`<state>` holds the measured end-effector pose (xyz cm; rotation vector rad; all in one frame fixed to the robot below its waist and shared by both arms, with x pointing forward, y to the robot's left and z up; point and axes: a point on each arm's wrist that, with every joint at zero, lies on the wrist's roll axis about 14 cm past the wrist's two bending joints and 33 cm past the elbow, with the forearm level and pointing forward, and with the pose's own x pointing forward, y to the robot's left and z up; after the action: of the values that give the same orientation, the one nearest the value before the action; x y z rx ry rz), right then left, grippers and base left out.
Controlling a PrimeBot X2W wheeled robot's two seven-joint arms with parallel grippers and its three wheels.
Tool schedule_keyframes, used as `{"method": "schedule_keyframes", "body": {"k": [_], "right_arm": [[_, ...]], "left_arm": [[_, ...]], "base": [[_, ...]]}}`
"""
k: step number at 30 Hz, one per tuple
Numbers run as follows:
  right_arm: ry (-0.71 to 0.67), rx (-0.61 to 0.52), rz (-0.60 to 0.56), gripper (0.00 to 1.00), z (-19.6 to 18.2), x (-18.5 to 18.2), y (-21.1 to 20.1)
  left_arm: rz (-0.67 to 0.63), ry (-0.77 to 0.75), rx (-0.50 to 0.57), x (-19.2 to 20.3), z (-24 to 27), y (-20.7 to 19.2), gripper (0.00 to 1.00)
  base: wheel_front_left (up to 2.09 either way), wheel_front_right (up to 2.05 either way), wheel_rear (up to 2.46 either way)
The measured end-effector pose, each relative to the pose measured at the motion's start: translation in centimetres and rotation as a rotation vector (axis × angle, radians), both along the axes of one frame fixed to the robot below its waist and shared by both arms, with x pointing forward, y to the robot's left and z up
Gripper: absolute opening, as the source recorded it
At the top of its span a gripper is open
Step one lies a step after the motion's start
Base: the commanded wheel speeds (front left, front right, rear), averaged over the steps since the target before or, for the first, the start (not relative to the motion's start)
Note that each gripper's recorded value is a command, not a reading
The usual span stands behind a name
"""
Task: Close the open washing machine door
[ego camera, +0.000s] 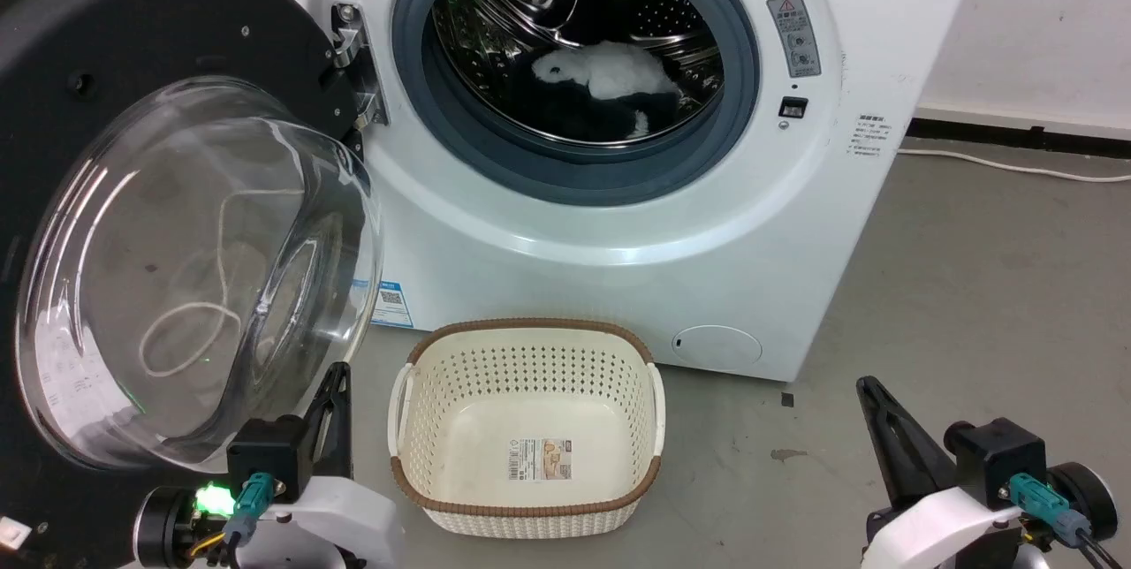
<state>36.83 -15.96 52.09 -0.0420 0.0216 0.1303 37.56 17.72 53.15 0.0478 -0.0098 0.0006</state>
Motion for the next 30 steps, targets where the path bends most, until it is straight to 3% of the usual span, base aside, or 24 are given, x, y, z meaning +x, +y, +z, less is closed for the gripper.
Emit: {"method": "schedule_keyframes", "body": {"k": [24, 25, 30], "right_arm": [[0.000, 0.000, 0.000, 0.00, 0.01, 0.00, 0.00], [0.001, 0.000, 0.001, 1.00, -0.02, -0.01, 0.02], [0.002, 0.001, 0.002, 1.00, -0.06, -0.01, 0.06]], "left_arm": [[0.000, 0.000, 0.000, 0.00, 0.00, 0.00, 0.00], [0.000, 0.000, 0.000, 0.00, -0.01, -0.01, 1.00], [-0.002, 0.000, 0.000, 0.01, -0.02, -0.09, 1.00]], "base": [[0.00, 0.00, 0.00], [0.00, 0.00, 0.00], [0.00, 0.00, 0.00]]}}
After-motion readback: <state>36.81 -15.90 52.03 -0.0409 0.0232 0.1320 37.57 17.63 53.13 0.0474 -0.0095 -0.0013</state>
